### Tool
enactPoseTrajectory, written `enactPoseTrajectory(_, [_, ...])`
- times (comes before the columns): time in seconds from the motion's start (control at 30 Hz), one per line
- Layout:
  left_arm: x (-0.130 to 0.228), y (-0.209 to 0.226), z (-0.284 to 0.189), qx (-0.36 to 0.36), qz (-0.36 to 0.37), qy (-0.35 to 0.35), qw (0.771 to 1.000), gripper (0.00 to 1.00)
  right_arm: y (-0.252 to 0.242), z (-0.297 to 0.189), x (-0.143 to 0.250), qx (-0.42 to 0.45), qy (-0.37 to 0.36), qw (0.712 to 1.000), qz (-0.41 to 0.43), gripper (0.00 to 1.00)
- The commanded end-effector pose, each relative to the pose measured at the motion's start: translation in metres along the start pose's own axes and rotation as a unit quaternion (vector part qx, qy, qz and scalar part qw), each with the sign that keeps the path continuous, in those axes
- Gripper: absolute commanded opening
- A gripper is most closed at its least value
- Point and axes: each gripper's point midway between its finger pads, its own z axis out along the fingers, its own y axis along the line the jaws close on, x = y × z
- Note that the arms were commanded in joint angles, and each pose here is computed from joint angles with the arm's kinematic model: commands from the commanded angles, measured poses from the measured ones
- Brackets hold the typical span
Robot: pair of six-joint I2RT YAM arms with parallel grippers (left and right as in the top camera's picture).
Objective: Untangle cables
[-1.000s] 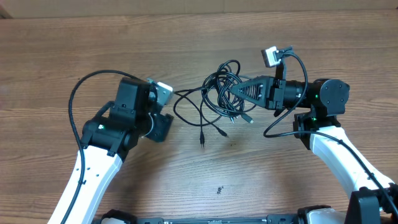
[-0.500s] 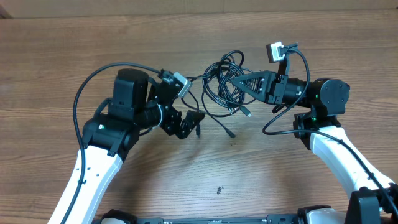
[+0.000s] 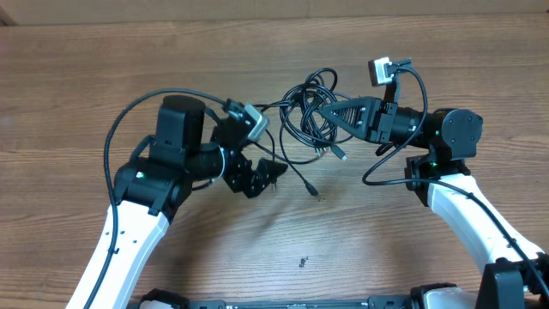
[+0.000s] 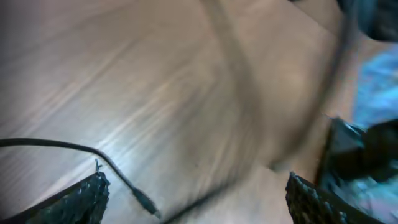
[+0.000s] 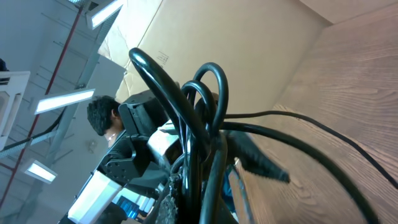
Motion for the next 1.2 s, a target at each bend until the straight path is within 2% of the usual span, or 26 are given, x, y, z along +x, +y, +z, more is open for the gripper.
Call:
enactPoseTrajectory(0.0, [0.001,-0.026,-0.002,0.074,0.05,-0.009,0.996,0.91,0.01,-0.01,-0.015,0.003,-0.023,1.0,-0.021,0.04])
enactPoseTrajectory(0.17, [-0.006,-0.014,-0.005,0.052,0.057,-0.024,0.997,0.95,0.009,-0.014,-0.015,0.005,-0.02,1.0,-0.012,0.04])
enactPoseTrajectory(0.27, [-0.022,0.01,-0.014,0.01,0.064,-0.056,0.996,1.0,0.01,-0.014,-0.01,0.003,-0.007,1.0,-0.013,0.04])
enactPoseTrajectory(0.43, [-0.046,0.024,-0.024,-0.015,0.06,-0.104,0.993,1.0,0.011,-0.013,-0.007,0.002,0.003,1.0,-0.013,0.04])
enactPoseTrajectory(0.73, [-0.039,0.027,-0.018,-0.009,0.041,-0.09,0.995,0.99,0.026,-0.009,-0.001,-0.019,0.016,0.999,-0.042,0.04])
enactPoseTrajectory(1.0, [-0.04,0.025,-0.002,0.031,0.028,-0.089,0.995,1.0,0.034,-0.009,0.0,-0.03,0.015,0.998,-0.052,0.04])
enactPoseTrajectory(1.1, [-0.043,0.028,0.0,0.03,0.034,-0.094,0.995,0.98,0.034,-0.009,0.0,-0.03,0.017,0.998,-0.047,0.04])
enactPoseTrajectory(1.17, [-0.045,0.028,0.0,0.031,0.038,-0.097,0.994,0.85,0.035,-0.009,0.0,-0.03,0.018,0.998,-0.048,0.04])
